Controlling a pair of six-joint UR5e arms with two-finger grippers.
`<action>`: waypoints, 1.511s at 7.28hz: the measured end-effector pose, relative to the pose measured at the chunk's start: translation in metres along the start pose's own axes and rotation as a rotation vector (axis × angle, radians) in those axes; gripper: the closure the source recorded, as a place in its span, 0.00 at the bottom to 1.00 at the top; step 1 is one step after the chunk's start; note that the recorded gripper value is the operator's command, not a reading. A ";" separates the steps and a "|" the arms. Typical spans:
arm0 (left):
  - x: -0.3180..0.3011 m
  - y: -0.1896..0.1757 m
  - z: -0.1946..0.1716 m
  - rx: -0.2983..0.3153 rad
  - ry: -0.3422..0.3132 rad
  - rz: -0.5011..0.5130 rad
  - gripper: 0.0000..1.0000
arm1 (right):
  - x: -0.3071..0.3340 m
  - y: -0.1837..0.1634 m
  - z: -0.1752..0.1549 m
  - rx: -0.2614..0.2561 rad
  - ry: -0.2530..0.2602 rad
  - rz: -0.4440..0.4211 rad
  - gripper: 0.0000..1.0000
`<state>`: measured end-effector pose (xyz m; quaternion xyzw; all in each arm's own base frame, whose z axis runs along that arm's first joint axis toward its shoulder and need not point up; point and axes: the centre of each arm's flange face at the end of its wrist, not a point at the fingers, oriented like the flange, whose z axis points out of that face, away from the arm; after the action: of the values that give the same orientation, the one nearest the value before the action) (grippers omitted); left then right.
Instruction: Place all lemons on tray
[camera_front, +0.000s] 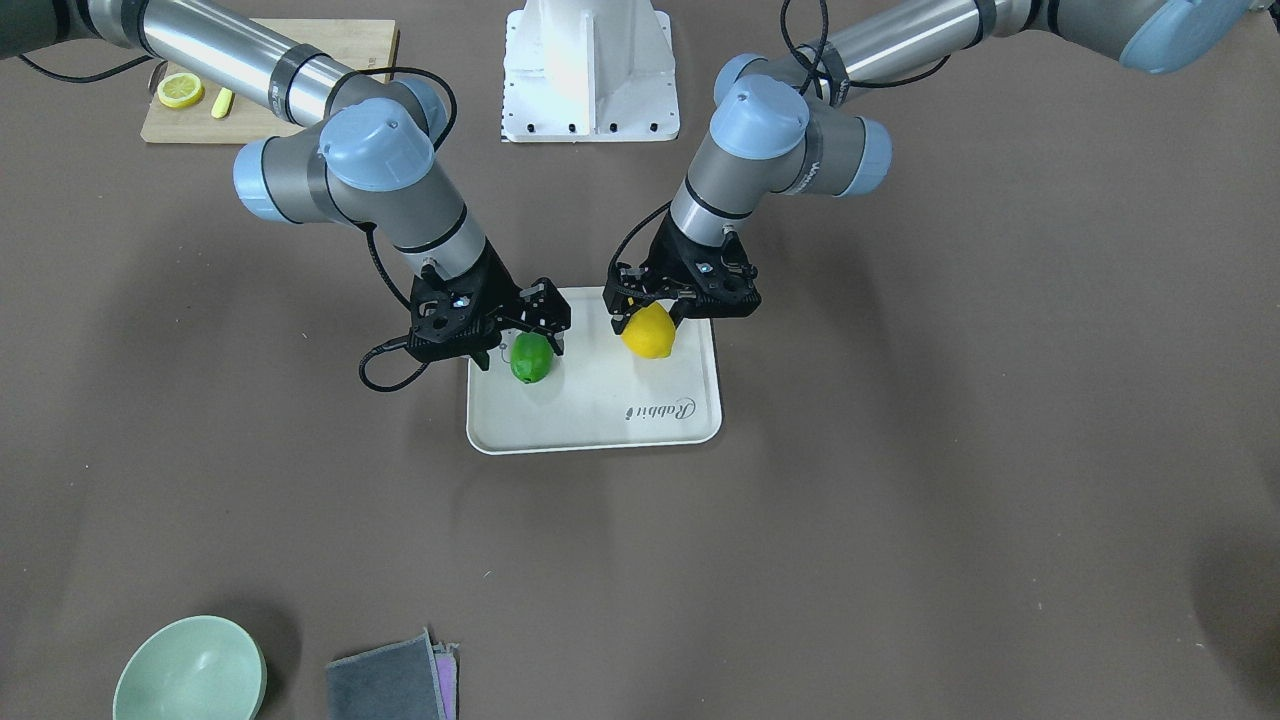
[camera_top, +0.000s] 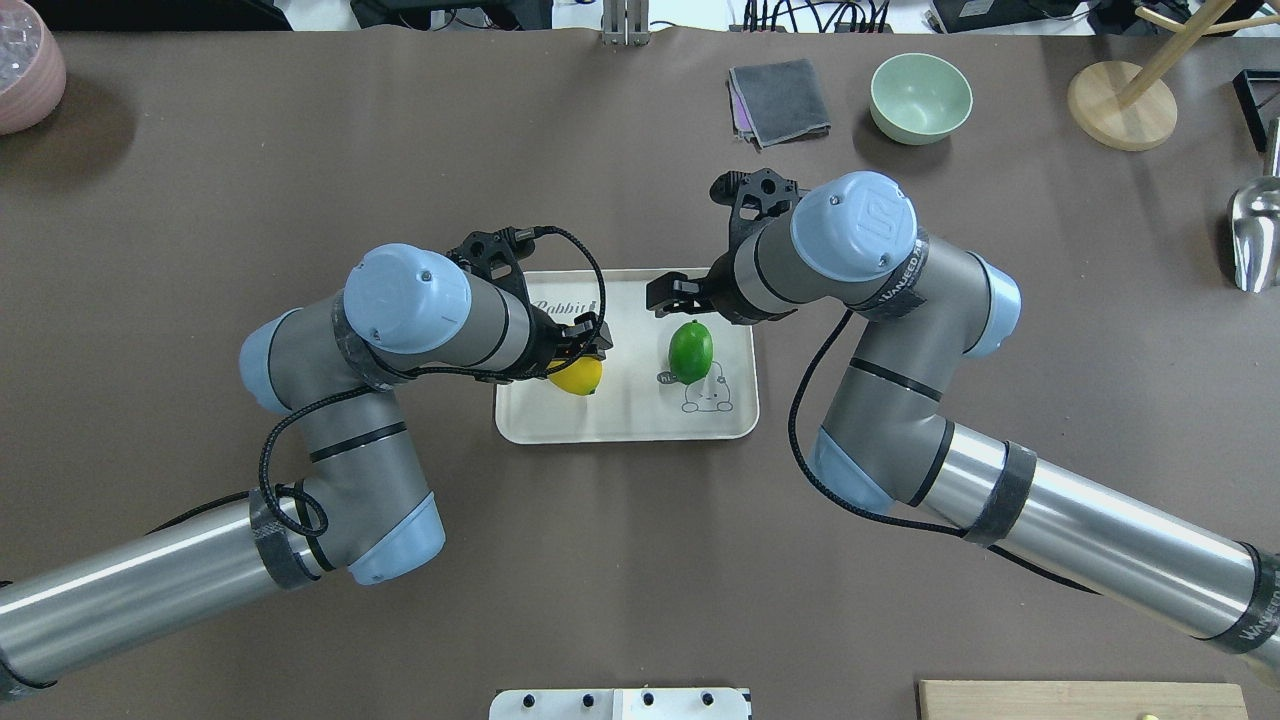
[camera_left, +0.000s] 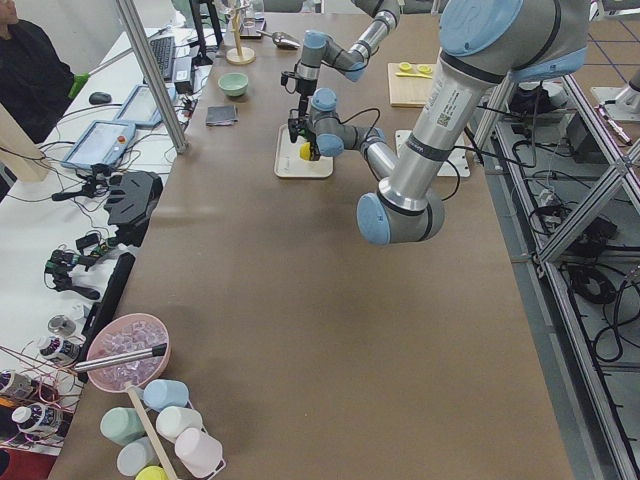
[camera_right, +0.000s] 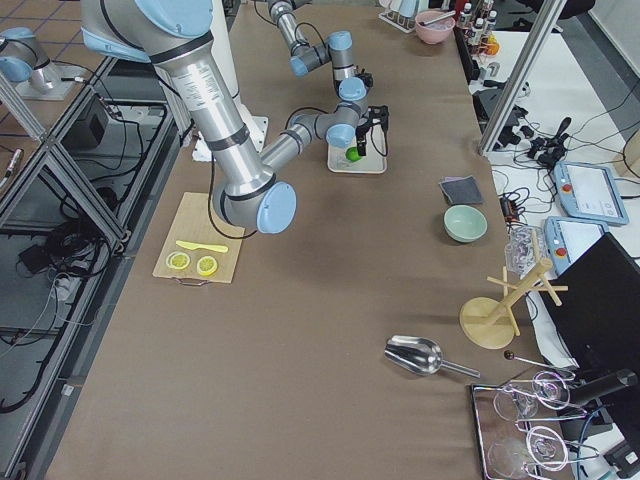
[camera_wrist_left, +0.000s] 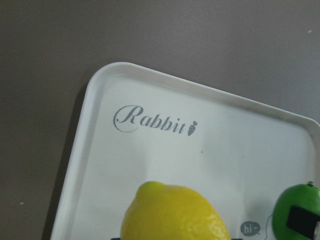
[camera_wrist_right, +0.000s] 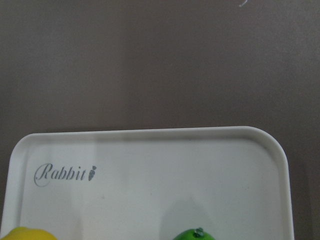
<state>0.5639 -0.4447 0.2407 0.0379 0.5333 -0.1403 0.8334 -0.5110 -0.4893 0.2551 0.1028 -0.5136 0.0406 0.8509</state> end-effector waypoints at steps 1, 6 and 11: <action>-0.001 0.000 0.005 0.006 -0.007 0.002 0.02 | 0.002 -0.012 -0.013 -0.008 -0.015 0.007 0.00; -0.007 -0.037 -0.075 0.083 -0.023 0.197 0.02 | 0.097 -0.097 -0.093 -0.060 0.031 -0.079 0.00; -0.206 -0.150 -0.224 0.173 -0.261 0.527 0.02 | 0.349 -0.127 -0.180 -0.086 0.175 -0.291 0.00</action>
<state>0.2458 -0.5014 0.3428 0.2272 0.3795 0.0320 0.8963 -0.1697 -0.5867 0.4648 0.1359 -0.4184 -0.0962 0.8929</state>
